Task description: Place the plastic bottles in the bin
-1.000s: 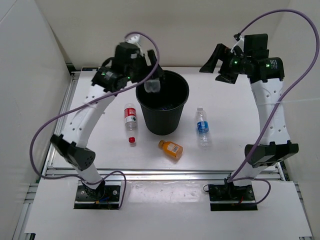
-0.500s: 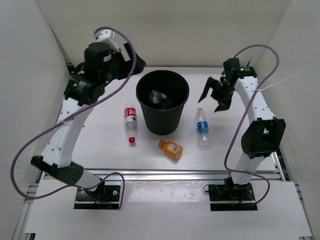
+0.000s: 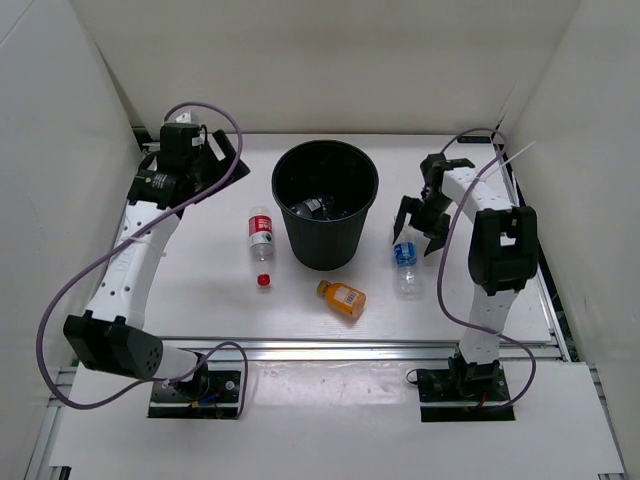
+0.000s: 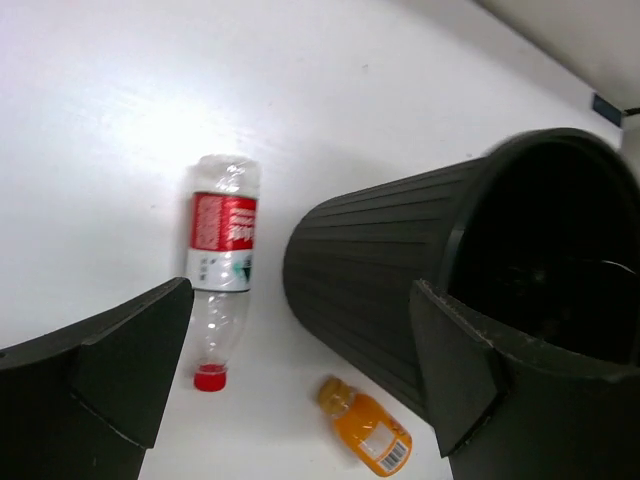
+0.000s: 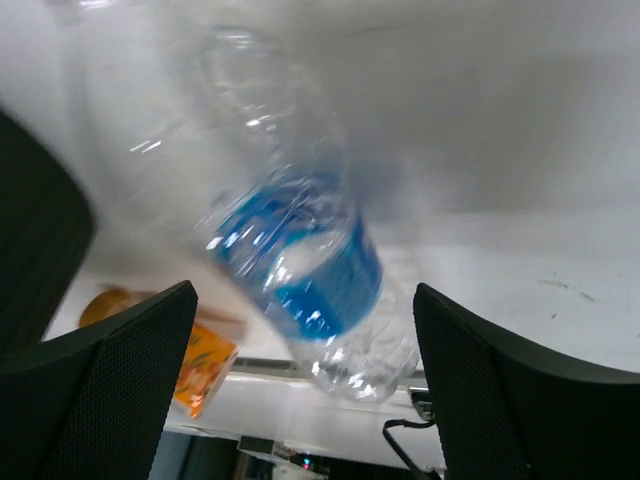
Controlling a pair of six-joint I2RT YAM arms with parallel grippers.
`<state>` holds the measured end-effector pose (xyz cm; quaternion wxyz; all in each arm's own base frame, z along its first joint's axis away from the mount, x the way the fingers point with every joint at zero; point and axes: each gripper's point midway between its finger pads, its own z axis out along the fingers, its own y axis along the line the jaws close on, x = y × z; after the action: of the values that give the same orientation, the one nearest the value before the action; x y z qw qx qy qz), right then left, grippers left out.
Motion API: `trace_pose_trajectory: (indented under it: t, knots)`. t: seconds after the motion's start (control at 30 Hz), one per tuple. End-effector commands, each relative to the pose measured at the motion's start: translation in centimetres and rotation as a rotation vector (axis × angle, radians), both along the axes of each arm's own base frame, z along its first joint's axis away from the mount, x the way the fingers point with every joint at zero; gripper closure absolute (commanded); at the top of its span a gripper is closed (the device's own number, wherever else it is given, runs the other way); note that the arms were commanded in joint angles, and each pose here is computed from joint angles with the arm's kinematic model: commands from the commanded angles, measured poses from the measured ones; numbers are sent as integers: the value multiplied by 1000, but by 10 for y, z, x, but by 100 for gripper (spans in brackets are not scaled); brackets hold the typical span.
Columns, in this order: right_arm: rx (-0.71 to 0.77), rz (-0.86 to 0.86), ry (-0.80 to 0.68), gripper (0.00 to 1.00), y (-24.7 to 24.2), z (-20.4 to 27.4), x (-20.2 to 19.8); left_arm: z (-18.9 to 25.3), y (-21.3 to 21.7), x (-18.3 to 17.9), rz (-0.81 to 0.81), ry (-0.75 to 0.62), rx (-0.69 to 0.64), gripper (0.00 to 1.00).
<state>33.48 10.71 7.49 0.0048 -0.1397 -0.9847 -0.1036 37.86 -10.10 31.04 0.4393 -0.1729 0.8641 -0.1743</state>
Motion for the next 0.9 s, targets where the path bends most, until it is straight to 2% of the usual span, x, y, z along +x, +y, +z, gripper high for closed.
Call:
trace_pose_trajectory:
  t: [0.0, 0.03, 0.1, 0.2, 0.33, 0.37, 0.4, 0.43, 0.53, 0.57, 0.6, 0.7, 0.73, 0.87]
  knots:
    - [-24, 40, 29, 9, -5, -25, -4, 0, 10, -13, 19, 5, -58, 0]
    - [-17, 51, 39, 15, -4, -30, -6, -10, 11, -18, 27, 24, -64, 0]
    - [12, 51, 60, 22, -3, -34, -10, -18, 21, -18, 68, 44, -103, 0]
    - [49, 50, 76, 38, -1, -31, -13, -44, 28, -21, 101, 102, -141, 0]
    - [65, 8, 37, 56, -1, 8, -8, -76, 32, -26, 137, 184, -172, 0]
    - [54, -7, 19, 64, -3, 23, -7, -82, 31, -29, 129, 201, -177, 0]
    - [68, -15, 13, 65, -1, 43, -12, -95, 33, -28, 148, 242, -193, 0]
    - [103, -17, -119, 65, 4, 89, -1, -104, 34, -31, 161, 269, -209, 0]
    - [175, -41, -322, 65, 12, 174, 8, -121, 35, -33, 187, 311, -215, 1]
    - [212, -26, -496, 65, 15, 233, 21, -129, 36, -37, 190, 332, -213, 1]
    - [222, -36, -536, 64, 16, 253, 23, -128, 36, -35, 189, 323, -214, 1]
    - [384, 40, -763, 64, 35, 324, 37, -140, 39, -35, 202, 348, -189, 1]
    - [491, 105, -799, 62, 50, 342, 28, -140, 41, -35, 209, 347, -183, 2]
    - [602, 261, -892, 56, 90, 361, 31, -138, 34, -28, 200, 321, -119, 2]
